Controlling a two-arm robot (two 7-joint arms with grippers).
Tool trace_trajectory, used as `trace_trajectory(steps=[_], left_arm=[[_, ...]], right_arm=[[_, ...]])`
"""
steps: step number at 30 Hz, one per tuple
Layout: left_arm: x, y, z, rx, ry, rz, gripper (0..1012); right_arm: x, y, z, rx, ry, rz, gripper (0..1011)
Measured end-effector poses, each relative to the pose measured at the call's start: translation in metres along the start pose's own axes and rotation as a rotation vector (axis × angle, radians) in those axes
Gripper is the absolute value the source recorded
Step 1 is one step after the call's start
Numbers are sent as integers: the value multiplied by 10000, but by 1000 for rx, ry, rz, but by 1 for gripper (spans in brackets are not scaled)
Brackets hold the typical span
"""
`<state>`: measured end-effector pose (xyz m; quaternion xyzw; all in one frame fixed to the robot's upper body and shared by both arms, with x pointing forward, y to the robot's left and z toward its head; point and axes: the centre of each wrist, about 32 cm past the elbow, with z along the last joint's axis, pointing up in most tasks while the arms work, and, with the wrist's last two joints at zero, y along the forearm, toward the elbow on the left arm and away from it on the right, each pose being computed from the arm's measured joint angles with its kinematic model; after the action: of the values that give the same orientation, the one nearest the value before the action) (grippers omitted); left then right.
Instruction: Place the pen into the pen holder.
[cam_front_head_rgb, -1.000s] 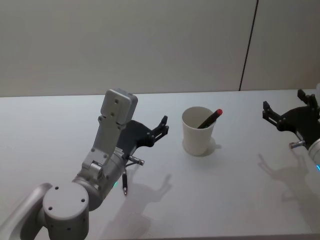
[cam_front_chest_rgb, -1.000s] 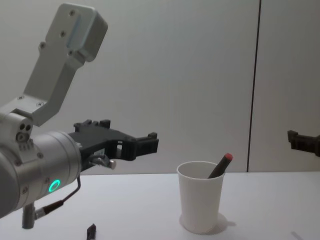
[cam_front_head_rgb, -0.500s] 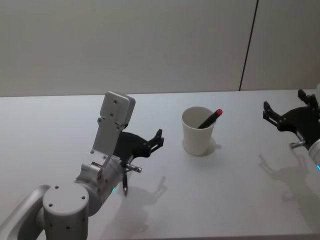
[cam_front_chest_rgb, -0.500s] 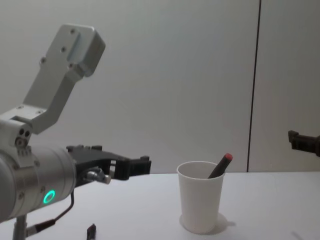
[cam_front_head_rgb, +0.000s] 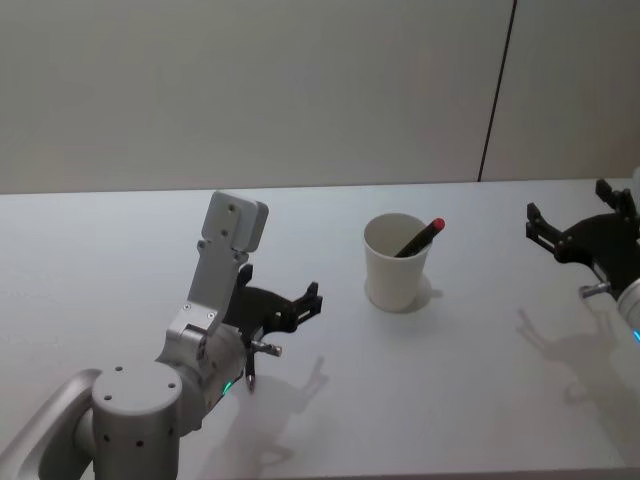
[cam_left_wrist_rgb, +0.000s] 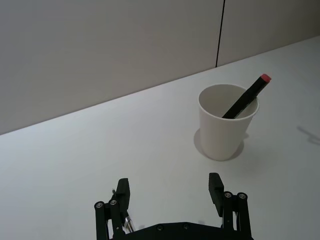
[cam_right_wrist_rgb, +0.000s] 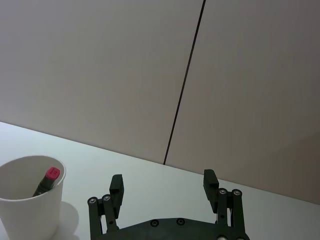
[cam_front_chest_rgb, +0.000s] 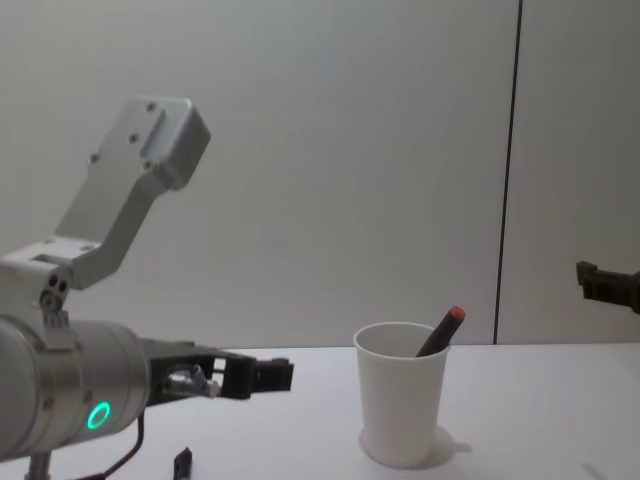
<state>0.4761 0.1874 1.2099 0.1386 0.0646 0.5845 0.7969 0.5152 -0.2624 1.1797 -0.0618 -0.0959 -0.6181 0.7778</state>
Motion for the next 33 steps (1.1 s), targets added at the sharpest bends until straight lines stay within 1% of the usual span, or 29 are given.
trace_trajectory(steps=[1, 3, 4, 5, 7, 10, 11, 13, 14, 17, 21, 24, 26, 29, 31, 33], left_arm=[[0, -3, -2, 5, 2, 1, 1004], [0, -14, -8, 28, 11, 7, 1004], [-2, -20, -13, 45, 17, 13, 1004], [-2, -20, -13, 45, 17, 13, 1004], [-4, -31, -24, 78, 28, 29, 1004], [-5, -36, -35, 104, 34, 41, 1004], [-5, -39, -45, 122, 38, 49, 1004], [-5, -42, -56, 141, 40, 59, 1004], [-4, -45, -70, 158, 43, 68, 1004], [-2, -49, -91, 184, 45, 81, 1004], [8, -58, -137, 228, 48, 101, 1004], [14, -64, -160, 248, 48, 110, 1004], [21, -73, -193, 270, 50, 117, 1004], [25, -78, -208, 279, 50, 121, 1004], [31, -89, -237, 294, 53, 125, 1004], [35, -97, -251, 300, 55, 127, 1004]], right_arm=[[0, 0, 0, 0, 0, 0, 1001], [0, 0, 0, 0, 0, 0, 1001], [0, 0, 0, 0, 0, 0, 1001], [0, 0, 0, 0, 0, 0, 1001], [0, 0, 0, 0, 0, 0, 1001], [0, 0, 0, 0, 0, 0, 1001], [0, 0, 0, 0, 0, 0, 1001], [0, 0, 0, 0, 0, 0, 1001], [0, 0, 0, 0, 0, 0, 1001], [0, 0, 0, 0, 0, 0, 1001], [0, 0, 0, 0, 0, 0, 1002], [0, 0, 0, 0, 0, 0, 1001], [0, 0, 0, 0, 0, 0, 1001], [0, 0, 0, 0, 0, 0, 1001], [0, 0, 0, 0, 0, 0, 1001], [0, 0, 0, 0, 0, 0, 1001]])
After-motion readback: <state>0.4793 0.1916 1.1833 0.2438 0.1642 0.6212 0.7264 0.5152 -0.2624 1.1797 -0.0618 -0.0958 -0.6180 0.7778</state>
